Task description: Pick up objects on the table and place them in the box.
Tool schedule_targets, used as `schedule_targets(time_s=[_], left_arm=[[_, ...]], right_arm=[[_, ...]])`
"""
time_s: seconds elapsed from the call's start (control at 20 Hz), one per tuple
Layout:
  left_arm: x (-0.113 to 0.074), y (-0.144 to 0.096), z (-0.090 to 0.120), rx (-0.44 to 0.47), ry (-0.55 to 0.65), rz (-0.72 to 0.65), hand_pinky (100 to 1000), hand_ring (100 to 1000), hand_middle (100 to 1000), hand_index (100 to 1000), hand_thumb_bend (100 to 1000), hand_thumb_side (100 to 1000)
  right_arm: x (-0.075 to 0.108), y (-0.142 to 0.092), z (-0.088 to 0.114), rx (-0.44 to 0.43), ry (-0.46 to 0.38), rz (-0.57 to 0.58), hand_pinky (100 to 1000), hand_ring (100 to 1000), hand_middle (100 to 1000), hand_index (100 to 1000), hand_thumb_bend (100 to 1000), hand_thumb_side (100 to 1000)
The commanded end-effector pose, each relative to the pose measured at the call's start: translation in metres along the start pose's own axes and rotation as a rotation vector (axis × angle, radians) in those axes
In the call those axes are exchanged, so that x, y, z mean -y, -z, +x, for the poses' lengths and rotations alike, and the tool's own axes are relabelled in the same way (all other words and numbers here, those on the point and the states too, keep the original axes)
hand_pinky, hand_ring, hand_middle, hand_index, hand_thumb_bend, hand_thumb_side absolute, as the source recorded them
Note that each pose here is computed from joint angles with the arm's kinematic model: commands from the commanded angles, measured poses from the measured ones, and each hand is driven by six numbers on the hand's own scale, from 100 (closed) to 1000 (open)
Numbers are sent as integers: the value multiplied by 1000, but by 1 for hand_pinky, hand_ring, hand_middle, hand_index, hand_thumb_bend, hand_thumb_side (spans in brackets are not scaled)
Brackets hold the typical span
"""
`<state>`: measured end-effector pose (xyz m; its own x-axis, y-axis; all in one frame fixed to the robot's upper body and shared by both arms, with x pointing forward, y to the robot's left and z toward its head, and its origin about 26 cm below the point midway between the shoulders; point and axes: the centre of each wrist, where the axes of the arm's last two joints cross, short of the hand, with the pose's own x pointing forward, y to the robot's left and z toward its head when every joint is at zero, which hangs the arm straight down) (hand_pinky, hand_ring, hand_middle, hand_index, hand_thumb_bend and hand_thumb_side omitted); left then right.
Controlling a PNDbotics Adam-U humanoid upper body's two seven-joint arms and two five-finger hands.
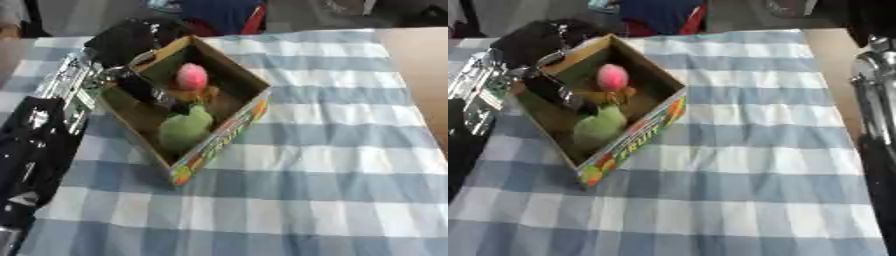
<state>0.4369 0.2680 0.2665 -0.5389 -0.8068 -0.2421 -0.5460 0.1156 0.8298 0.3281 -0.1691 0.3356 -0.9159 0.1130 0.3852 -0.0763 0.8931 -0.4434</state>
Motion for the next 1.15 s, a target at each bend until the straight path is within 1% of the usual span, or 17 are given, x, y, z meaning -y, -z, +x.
schedule_targets(time_s=[0.05, 0.1, 0.2, 0.3, 0.35, 0.5, 0.55, 0.6, 0.75, 0.85, 0.95, 1.0, 1.05, 1.1, 1.15], left_arm=[[-31, -4, -9, -99, -49, 238, 452, 851, 779, 989, 824, 1000], [-38, -7, -10, -136, -89, 314, 434, 836, 759, 973, 763, 1000], [-52, -14, -10, -196, -164, 440, 424, 824, 744, 960, 711, 1000], [-65, -22, -9, -247, -226, 537, 414, 809, 724, 944, 658, 1000], [-72, -27, -9, -269, -254, 576, 414, 809, 724, 944, 658, 1000], [-90, -44, -8, -338, -330, 678, 397, 788, 689, 915, 494, 1000], [-96, -51, -8, -363, -358, 713, 396, 786, 687, 913, 481, 1000], [-103, -58, -8, -389, -383, 750, 382, 771, 669, 900, 395, 1000], [-118, -80, -5, -446, -447, 850, 366, 755, 651, 889, 363, 1000], [-125, -93, -1, -455, -479, 901, 355, 743, 639, 881, 358, 1000], [-130, -109, 5, -455, -498, 956, 351, 730, 625, 870, 345, 1000], [-129, -116, 7, -459, -507, 979, 357, 728, 624, 868, 315, 981], [-126, -124, 6, -464, -518, 1000, 361, 726, 624, 867, 303, 973], [-123, -132, 5, -467, -528, 1020, 357, 717, 620, 867, 284, 947], [-117, -141, 5, -464, -537, 1033, 352, 709, 613, 866, 273, 936]], right_arm=[[9, 1, 7, 24, -16, -26, 699, 771, 687, 931, 100, 841], [10, 0, 7, 19, -18, -31, 699, 771, 687, 931, 100, 840], [11, -2, 6, 10, -23, -39, 699, 771, 687, 932, 100, 839], [13, -3, 5, 4, -27, -46, 699, 771, 687, 932, 100, 838], [14, -4, 4, 0, -30, -49, 699, 771, 687, 932, 100, 838], [16, -7, 3, -9, -38, -59, 698, 771, 688, 932, 100, 837], [17, -7, 3, -12, -41, -63, 698, 771, 688, 932, 100, 837], [18, -8, 2, -15, -44, -67, 698, 771, 688, 932, 100, 837], [21, -12, 1, -22, -54, -80, 696, 772, 689, 933, 100, 850], [23, -14, 0, -23, -57, -93, 694, 773, 692, 933, 100, 870], [26, -17, -1, -23, -56, -111, 694, 776, 698, 935, 100, 914], [26, -18, -1, -21, -52, -121, 697, 778, 704, 936, 100, 940], [27, -19, -2, -17, -45, -133, 699, 782, 709, 937, 100, 953], [28, -21, -3, -14, -35, -145, 699, 790, 717, 938, 100, 989], [29, -23, -4, -13, -21, -155, 697, 796, 720, 938, 100, 1000]])
